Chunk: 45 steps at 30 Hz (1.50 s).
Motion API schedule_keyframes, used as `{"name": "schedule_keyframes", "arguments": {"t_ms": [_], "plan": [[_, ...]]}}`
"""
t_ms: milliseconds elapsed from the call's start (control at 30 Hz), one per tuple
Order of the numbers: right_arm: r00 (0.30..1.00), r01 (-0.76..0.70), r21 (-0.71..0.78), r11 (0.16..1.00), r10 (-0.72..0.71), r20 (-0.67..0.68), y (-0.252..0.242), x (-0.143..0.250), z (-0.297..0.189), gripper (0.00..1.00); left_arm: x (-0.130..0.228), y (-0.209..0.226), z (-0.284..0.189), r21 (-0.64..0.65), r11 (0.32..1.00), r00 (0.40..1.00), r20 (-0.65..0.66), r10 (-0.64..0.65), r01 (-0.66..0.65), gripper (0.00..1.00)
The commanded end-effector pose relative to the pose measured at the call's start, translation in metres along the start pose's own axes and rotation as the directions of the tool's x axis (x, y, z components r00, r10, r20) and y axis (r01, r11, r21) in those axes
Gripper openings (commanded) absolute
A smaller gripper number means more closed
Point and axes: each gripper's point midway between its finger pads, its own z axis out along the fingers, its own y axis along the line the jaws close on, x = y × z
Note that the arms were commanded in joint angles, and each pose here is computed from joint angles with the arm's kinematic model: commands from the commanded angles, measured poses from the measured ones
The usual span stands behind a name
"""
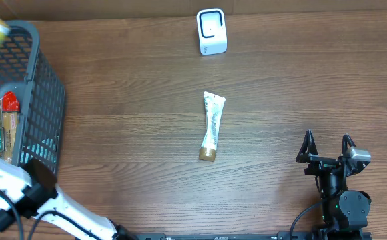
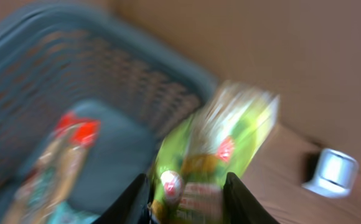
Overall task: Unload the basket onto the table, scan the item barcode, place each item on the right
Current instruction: 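Return the left gripper into the basket and grasp the green pouch, then lift the green tea pouch out and lower it beside the tube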
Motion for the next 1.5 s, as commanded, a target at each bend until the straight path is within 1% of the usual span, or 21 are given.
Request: {"name": "schedule_keyframes", "arguments": {"t_ms": [0,100,167,200,300,333,367,433,500,700,733,800,867,900,967,1033,1067,1133,1233,1400,1467], "plan": [[1.000,0.000,-0.006,1.000,0.000,0.002,0.001,0.002,0.000,1.00,0.008,-0.089,-0.032,0.244,0.964,0.994,0.045,0.098,-0.106,0.31],[1.000,0.000,-0.006,1.000,0.000,0.002,0.001,0.002,0.000,1.00,0.029,-0.136,-0.028,0.339,0.922,0.980,0.009,0.198,-0.189,0.32],[1.000,0.000,-0.006,1.000,0.000,0.002,0.001,0.002,0.000,1.00,0.050,-0.168,-0.019,0.408,0.889,0.966,-0.052,0.252,-0.209,0.31],[1.000,0.000,-0.006,1.000,0.000,0.002,0.001,0.002,0.000,1.00,0.070,-0.188,-0.009,0.448,0.868,0.949,-0.113,0.293,-0.215,0.30],[1.000,0.000,-0.006,1.000,0.000,0.002,0.001,0.002,0.000,1.00,0.112,-0.214,0.016,0.472,0.854,0.898,-0.245,0.365,-0.218,0.25],[1.000,0.000,-0.006,1.000,0.000,0.002,0.001,0.002,0.000,1.00,0.127,-0.219,0.025,0.470,0.854,0.875,-0.289,0.388,-0.223,0.25],[1.000,0.000,-0.006,1.000,0.000,0.002,0.001,0.002,0.000,1.00,0.154,-0.224,0.041,0.447,0.861,0.826,-0.370,0.425,-0.243,0.24],[1.000,0.000,-0.006,1.000,0.000,0.002,0.001,0.002,0.000,1.00,0.178,-0.224,0.055,0.409,0.868,0.777,-0.433,0.457,-0.282,0.25],[1.000,0.000,-0.006,1.000,0.000,0.002,0.001,0.002,0.000,1.00,0.192,-0.225,0.064,0.386,0.868,0.748,-0.464,0.475,-0.312,0.27],[1.000,0.000,-0.006,1.000,0.000,0.002,0.001,0.002,0.000,1.00,0.192,-0.225,0.069,0.340,0.888,0.762,-0.471,0.445,-0.308,0.34],[1.000,0.000,-0.006,1.000,0.000,0.002,0.001,0.002,0.000,1.00,0.193,-0.220,0.068,0.318,0.896,0.759,-0.484,0.435,-0.310,0.34],[1.000,0.000,-0.006,1.000,0.000,0.002,0.001,0.002,0.000,1.00,0.196,-0.204,0.071,0.231,0.918,0.756,-0.521,0.396,-0.321,0.34],[1.000,0.000,-0.006,1.000,0.000,0.002,0.001,0.002,0.000,1.00,0.206,-0.200,0.073,0.215,0.922,0.737,-0.553,0.388,-0.323,0.36],[1.000,0.000,-0.006,1.000,0.000,0.002,0.001,0.002,0.000,1.00,0.212,-0.199,0.073,0.211,0.922,0.725,-0.572,0.385,-0.323,0.37],[1.000,0.000,-0.006,1.000,0.000,0.002,0.001,0.002,0.000,1.00,0.231,-0.192,0.077,0.179,0.928,0.689,-0.627,0.364,-0.327,0.43],[1.000,0.001,-0.006,1.000,-0.001,0.002,0.001,0.002,0.000,1.00,0.251,-0.177,0.080,0.101,0.930,0.654,-0.684,0.323,-0.354,0.49],[1.000,0.000,-0.006,1.000,0.000,0.002,0.001,0.002,0.000,1.00,0.264,-0.164,0.082,0.023,0.923,0.637,-0.717,0.283,-0.383,0.51],[1.000,0.000,-0.006,1.000,0.000,0.002,0.001,0.002,0.000,1.00,0.284,-0.147,0.084,-0.053,0.904,0.602,-0.762,0.239,-0.425,0.53],[1.000,0.000,-0.006,1.000,0.000,0.002,0.001,0.002,0.000,1.00,0.316,-0.137,0.089,-0.089,0.889,0.561,-0.803,0.202,-0.449,0.54],[1.000,0.000,-0.006,1.000,0.000,0.002,0.001,0.002,0.000,1.00,0.360,-0.123,0.103,-0.102,0.891,0.559,-0.808,0.185,-0.443,0.57],[1.000,0.000,-0.006,1.000,0.000,0.002,0.001,0.002,0.000,1.00,0.372,-0.115,0.106,-0.108,0.891,0.559,-0.810,0.178,-0.440,0.59]]}}
